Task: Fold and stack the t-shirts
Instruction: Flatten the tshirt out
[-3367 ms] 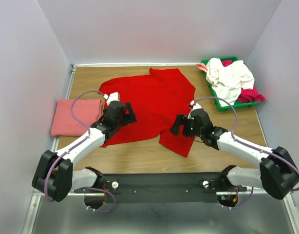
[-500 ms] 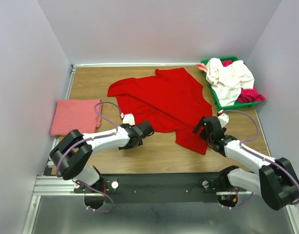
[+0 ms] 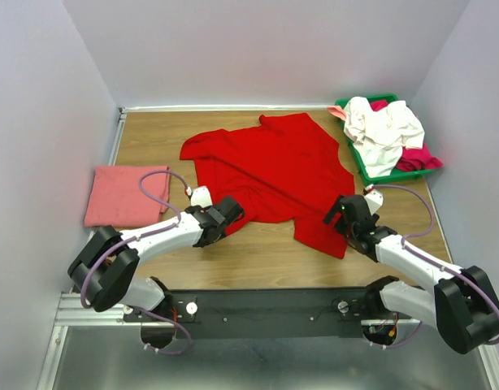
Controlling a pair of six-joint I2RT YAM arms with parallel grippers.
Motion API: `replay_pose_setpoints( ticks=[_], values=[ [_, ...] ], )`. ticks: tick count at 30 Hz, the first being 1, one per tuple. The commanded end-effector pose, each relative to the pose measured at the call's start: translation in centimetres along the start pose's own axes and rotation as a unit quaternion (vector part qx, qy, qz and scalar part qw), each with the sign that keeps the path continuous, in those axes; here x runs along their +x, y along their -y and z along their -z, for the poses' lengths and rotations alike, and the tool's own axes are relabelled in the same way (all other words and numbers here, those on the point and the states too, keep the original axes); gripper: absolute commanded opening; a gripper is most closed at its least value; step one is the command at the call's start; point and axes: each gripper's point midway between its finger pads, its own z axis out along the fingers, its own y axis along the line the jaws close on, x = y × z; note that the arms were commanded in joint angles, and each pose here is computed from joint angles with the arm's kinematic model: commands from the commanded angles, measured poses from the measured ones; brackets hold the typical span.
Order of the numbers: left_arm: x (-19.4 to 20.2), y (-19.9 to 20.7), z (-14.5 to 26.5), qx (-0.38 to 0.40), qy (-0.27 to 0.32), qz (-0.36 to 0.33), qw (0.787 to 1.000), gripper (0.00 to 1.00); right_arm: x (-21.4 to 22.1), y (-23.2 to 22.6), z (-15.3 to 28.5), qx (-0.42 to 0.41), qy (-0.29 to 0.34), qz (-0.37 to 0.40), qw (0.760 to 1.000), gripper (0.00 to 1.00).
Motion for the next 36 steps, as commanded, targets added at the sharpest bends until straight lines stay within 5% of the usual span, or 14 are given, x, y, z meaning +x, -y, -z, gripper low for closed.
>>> replay_pose_setpoints(
  ticks=[1, 5, 11, 12, 13, 26, 36],
  values=[
    [0.0, 0.3, -0.7, 0.004, 0.006, -0.003, 1.0, 0.59, 1.0, 2.4, 0.1, 0.045, -0.009, 0.004, 0.999, 1.0],
    [0.8, 0.8, -1.1, 0.02, -0.007, -0.016, 1.0, 0.55, 1.0, 2.4, 0.1, 0.046, -0.009, 0.003, 0.999, 1.0],
    [0.7, 1.3, -0.8, 0.034, -0.009, -0.018, 0.999, 0.15, 1.0, 2.4, 0.2, 0.044, -0.01, 0.003, 0.999, 1.0],
    [0.8, 1.3, -0.7, 0.037, -0.011, -0.017, 0.999, 0.15, 0.9, 2.3, 0.2, 0.044, -0.009, 0.003, 0.999, 1.0],
    [0.6, 1.5, -0.6, 0.043, -0.009, -0.016, 0.999, 0.02, 0.9, 2.3, 0.2, 0.042, -0.01, 0.003, 0.999, 1.0],
    [-1.6, 3.5, 2.9, 0.159, 0.03, 0.026, 0.987, 0.0, -0.6, -1.4, 3.0, -0.056, -0.024, 0.046, 0.997, 1.0],
    [-3.0, 4.5, 5.6, 0.248, 0.059, 0.058, 0.965, 0.0, 1.5, 0.0, 6.4, -0.064, -0.071, -0.016, 0.995, 1.0]
  ],
)
